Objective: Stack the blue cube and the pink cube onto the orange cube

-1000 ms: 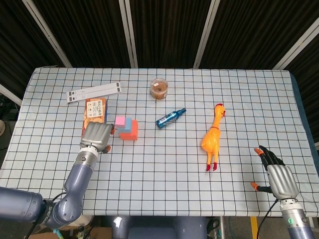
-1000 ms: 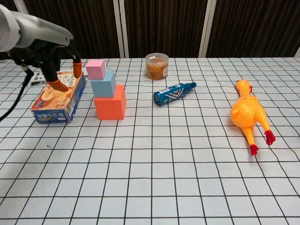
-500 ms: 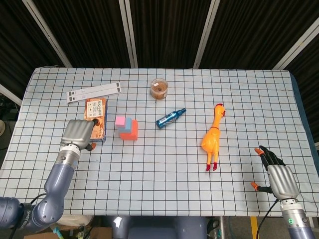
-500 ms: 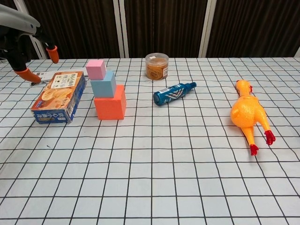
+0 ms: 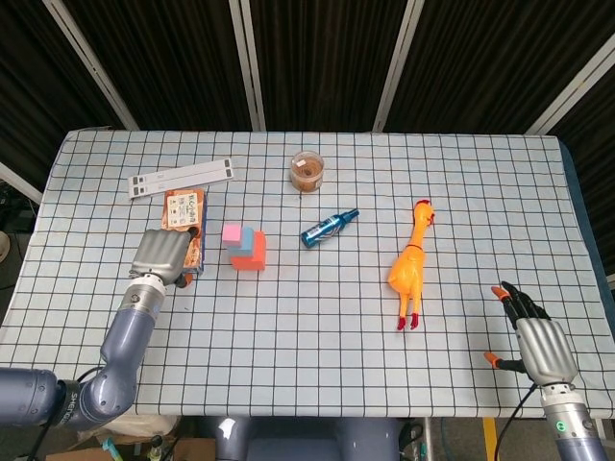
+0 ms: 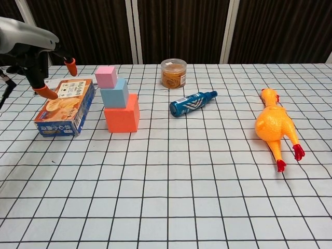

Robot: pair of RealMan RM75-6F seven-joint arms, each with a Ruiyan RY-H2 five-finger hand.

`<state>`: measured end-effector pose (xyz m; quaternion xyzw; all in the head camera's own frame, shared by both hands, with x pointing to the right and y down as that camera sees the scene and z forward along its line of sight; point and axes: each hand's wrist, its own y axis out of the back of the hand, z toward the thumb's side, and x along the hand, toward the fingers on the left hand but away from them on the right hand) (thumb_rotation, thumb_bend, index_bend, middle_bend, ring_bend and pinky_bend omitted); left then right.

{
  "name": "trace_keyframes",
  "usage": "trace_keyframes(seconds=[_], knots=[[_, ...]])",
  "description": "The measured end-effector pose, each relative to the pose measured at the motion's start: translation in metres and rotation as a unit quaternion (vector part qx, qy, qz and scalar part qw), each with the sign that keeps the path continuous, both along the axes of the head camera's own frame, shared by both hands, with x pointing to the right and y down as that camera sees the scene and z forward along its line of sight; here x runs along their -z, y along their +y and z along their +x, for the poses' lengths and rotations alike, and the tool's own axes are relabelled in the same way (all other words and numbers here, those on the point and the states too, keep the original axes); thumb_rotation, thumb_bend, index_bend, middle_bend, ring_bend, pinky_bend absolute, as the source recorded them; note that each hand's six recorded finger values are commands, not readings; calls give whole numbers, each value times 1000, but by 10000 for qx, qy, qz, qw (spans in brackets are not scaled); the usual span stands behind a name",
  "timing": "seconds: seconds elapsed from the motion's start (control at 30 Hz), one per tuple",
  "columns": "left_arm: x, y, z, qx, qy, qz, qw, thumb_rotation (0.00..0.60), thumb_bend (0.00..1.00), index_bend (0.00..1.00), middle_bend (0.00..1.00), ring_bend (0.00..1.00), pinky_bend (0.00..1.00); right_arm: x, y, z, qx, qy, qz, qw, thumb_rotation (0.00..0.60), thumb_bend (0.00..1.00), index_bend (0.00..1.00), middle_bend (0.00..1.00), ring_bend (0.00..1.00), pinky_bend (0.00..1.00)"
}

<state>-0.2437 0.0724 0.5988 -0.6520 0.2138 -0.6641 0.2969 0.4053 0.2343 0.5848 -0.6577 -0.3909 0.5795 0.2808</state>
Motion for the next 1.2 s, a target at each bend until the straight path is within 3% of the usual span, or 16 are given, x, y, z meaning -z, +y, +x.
trace_keyframes(seconds=[1.2], knots=[[-12,4,23,-166,-67,-50,9998,600,316,179,1000,805,780,3,-1,4,-80,-42,24,10000,600,160,124,74,128,251]])
